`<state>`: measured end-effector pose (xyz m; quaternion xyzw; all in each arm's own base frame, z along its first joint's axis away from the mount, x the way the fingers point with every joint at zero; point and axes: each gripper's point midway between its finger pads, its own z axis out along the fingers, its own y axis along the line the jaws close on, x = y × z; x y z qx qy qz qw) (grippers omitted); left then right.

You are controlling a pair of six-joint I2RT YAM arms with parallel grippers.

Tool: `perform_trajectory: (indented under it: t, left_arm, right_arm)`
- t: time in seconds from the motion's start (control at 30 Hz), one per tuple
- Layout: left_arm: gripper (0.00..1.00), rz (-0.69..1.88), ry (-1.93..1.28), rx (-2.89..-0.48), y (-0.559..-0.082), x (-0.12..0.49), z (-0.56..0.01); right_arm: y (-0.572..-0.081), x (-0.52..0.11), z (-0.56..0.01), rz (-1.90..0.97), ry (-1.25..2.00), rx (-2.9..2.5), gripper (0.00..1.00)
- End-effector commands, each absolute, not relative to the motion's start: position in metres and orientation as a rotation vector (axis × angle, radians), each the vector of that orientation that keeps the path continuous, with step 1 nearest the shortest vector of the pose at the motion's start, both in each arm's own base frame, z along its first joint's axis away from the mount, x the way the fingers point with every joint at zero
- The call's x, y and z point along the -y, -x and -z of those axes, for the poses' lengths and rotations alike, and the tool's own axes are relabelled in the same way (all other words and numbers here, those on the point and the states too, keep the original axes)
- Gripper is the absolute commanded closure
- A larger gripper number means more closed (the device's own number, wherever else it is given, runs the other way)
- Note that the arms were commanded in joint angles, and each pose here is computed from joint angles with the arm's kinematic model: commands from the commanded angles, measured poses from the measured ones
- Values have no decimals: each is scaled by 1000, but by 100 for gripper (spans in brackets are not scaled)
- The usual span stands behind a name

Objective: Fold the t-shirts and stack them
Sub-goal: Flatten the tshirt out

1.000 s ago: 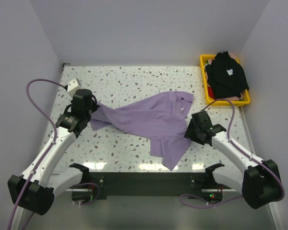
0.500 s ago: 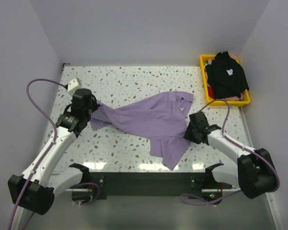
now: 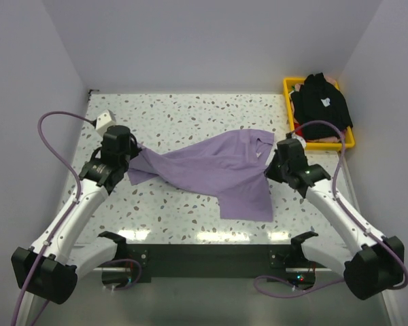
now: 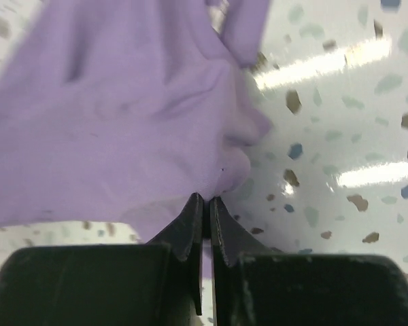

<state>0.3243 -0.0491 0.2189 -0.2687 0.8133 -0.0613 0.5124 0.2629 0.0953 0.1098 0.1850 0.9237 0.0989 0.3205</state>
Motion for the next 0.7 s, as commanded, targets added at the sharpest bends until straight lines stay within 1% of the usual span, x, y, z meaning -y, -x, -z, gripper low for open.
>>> perform_trajectory:
  t: [0.0,0.07,0.1,0.17,0.2,0.23,0.27,0.3,0.37,0.4,0.53,0.6,0.67]
  left_arm:
    - [100,147,654,-1834,-327,38,-266]
    - [100,149,646,-1801,-326,35,-286]
    - [100,156,646,-1776,-323,34,-298]
    - [100,173,641,-1725,-319,31,-326]
    - [100,190,643,-1681,-314,28,-347]
    - [100,194,638,-1664,-310,27,-357]
    - [100,205,642,-1636,-305,24,-370]
    - [100,220,643,-1600,-299,22,-387]
    - [100,239,640,-1559,-291,19,-406]
    - [100,259,640,-1516,-283,16,-424]
    - [100,314,642,-1412,-263,10,-466]
    - [100,339,638,-1364,-256,8,-486]
    - [100,346,635,-1339,-255,7,-496]
  right_arm:
    - [-276,-96,-194,-318,-408,-2264,100]
    - [-275,-92,-220,-310,-381,-2228,100]
    - [-279,-92,-249,-328,-372,-2169,100]
    - [-277,-87,-274,-311,-351,-2134,100]
    - [-276,-84,-302,-322,-348,-2084,100]
    - [-274,-81,-316,-311,-340,-2057,100]
    - [-272,-78,-330,-308,-336,-2032,100]
    - [-267,-74,-358,-322,-335,-1976,100]
    - [-261,-68,-386,-317,-326,-1922,100]
    - [-254,-65,-413,-334,-320,-1870,100]
    - [-242,-62,-467,-373,-294,-1767,100]
    - [-242,-60,-494,-376,-281,-1713,100]
    - [-246,-62,-509,-374,-259,-1681,100]
